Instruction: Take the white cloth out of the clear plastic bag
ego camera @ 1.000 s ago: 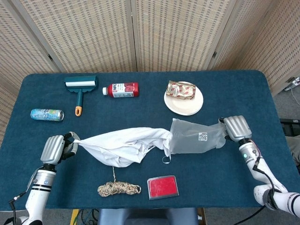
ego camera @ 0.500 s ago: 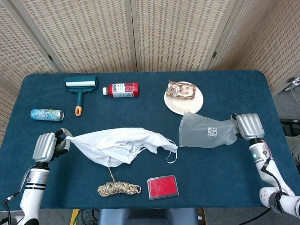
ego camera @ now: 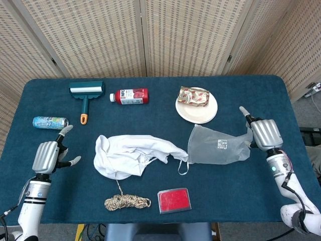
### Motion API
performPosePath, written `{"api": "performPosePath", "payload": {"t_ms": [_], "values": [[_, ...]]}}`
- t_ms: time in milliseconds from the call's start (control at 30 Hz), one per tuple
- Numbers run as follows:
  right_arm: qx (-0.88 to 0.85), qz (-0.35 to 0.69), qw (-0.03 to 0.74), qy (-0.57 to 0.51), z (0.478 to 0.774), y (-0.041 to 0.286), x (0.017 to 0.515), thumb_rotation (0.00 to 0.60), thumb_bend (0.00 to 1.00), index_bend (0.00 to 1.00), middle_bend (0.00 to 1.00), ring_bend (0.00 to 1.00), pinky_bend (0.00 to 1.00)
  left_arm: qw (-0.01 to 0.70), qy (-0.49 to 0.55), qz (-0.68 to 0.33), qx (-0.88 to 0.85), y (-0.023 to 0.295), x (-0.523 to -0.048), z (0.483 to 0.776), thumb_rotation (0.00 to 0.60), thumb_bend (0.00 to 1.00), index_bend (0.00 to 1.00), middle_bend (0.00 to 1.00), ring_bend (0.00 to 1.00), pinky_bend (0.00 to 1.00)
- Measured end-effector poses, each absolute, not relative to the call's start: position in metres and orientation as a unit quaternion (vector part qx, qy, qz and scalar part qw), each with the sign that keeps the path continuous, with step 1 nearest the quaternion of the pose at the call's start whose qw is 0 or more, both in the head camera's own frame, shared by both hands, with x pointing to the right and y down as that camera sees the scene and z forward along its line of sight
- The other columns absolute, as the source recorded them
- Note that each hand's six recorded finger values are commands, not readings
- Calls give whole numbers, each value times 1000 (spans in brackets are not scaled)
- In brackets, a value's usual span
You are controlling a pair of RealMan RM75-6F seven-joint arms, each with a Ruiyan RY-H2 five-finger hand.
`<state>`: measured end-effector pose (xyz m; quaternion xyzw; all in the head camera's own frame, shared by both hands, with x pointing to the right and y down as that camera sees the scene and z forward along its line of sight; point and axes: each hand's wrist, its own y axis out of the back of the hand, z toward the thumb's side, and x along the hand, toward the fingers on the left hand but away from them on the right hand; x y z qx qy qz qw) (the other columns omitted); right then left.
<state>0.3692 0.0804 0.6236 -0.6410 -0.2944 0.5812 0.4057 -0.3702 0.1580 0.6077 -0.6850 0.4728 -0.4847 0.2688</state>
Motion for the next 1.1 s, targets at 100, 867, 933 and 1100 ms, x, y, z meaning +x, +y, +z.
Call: {"api": "performPosePath", "payload": {"t_ms": [100, 867, 933, 1100], "values": [[-646, 568, 411, -302, 611, 80, 366, 600, 0, 0, 84, 132, 451, 275, 467, -492, -681, 157, -375, 605, 600, 13, 98, 889, 700, 869], [-630, 542, 421, -363, 542, 102, 400, 600, 0, 0, 140, 131, 443, 392, 415, -553, -607, 166, -430, 559, 600, 2, 146, 372, 301, 488], [-628, 548, 417, -363, 542, 109, 405, 600, 0, 0, 149, 131, 443, 397, 408, -562, -600, 171, -438, 554, 600, 2, 172, 320, 228, 408], [-617, 561, 408, -372, 539, 132, 422, 600, 0, 0, 162, 131, 443, 402, 389, -590, -582, 187, -461, 540, 600, 3, 238, 278, 188, 318]]}}
